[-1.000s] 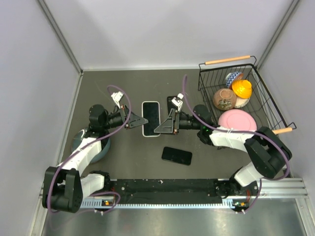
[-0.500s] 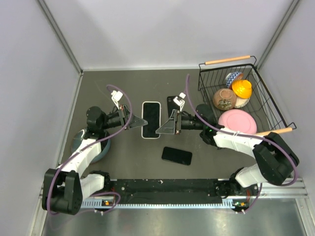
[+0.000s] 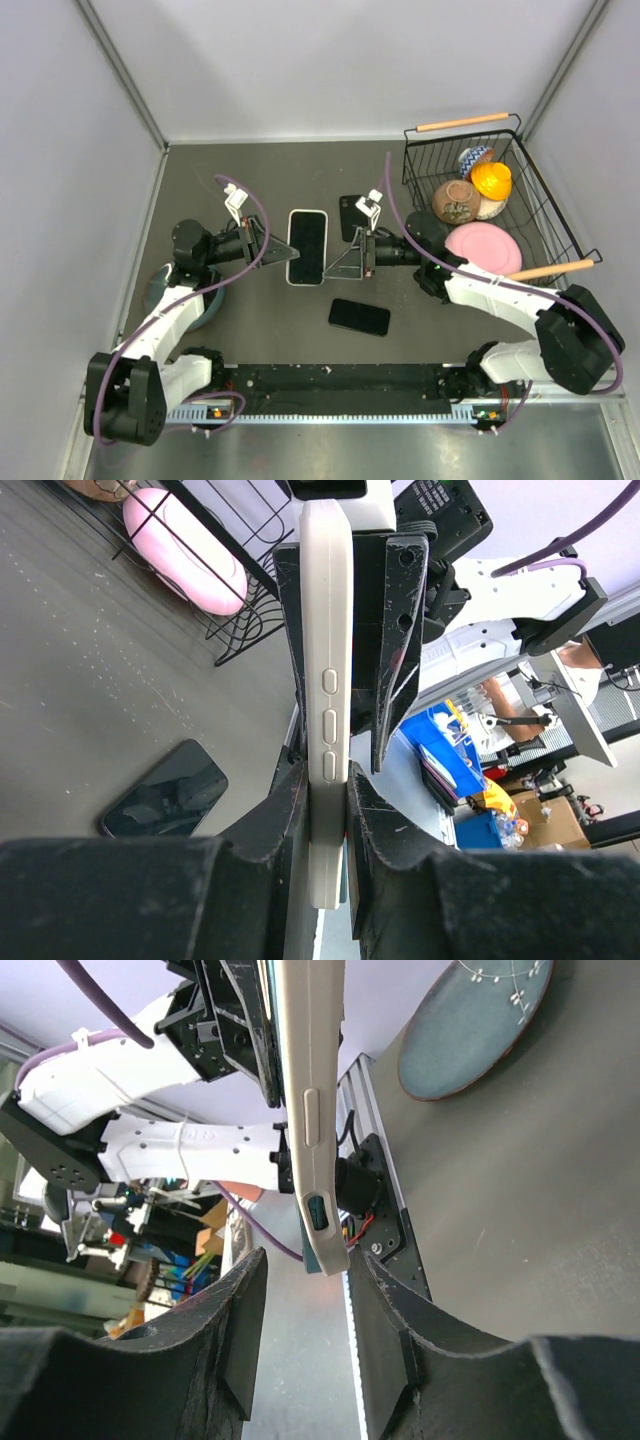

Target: Put the phone into the phone case

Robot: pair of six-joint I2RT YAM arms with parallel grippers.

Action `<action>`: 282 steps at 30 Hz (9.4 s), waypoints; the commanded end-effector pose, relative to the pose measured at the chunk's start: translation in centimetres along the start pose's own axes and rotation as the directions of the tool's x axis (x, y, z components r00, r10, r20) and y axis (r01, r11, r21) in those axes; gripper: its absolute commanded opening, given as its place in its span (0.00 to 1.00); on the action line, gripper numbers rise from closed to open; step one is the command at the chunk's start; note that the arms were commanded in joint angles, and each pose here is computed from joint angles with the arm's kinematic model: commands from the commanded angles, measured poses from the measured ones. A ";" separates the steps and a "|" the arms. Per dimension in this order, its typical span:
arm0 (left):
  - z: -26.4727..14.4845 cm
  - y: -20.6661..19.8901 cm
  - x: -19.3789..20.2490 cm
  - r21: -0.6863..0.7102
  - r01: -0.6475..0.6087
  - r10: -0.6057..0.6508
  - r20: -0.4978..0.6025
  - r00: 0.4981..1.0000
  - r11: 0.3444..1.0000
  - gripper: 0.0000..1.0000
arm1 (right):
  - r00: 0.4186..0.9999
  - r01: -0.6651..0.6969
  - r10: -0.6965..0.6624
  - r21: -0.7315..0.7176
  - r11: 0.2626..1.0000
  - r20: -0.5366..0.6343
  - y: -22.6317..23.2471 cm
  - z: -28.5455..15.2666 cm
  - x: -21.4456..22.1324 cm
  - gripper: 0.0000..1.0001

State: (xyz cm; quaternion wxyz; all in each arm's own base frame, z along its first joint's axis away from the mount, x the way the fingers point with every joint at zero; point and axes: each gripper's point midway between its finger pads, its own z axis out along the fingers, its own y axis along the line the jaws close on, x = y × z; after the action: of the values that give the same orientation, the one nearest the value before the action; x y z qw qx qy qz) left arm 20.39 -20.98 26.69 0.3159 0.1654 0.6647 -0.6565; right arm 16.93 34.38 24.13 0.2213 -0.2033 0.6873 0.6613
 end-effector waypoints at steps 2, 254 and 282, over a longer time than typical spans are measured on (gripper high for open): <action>0.0 -1.6 -0.9 0.035 -0.124 0.124 0.028 0.992 0.992 0.00 | 0.996 0.087 -0.088 -0.009 0.996 -0.022 0.7 -0.6 0.8 0.39; -4.5 8.1 -2.2 -0.616 -0.787 0.526 -0.673 0.520 -0.009 0.00 | 0.911 -0.382 0.406 0.514 0.768 0.070 -18.3 5.0 3.2 0.00; -1.3 -0.8 1.4 -0.377 -0.804 0.669 -0.448 0.594 0.461 0.00 | 0.637 0.771 -0.769 -0.018 0.637 0.046 2.1 -2.3 -4.1 0.73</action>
State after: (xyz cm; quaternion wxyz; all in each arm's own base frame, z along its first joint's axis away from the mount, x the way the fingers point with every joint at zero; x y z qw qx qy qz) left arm 19.32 -17.81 20.58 0.4565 0.4076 0.7787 -0.1387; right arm 20.89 32.96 30.66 0.4605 -0.3624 0.5841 0.5616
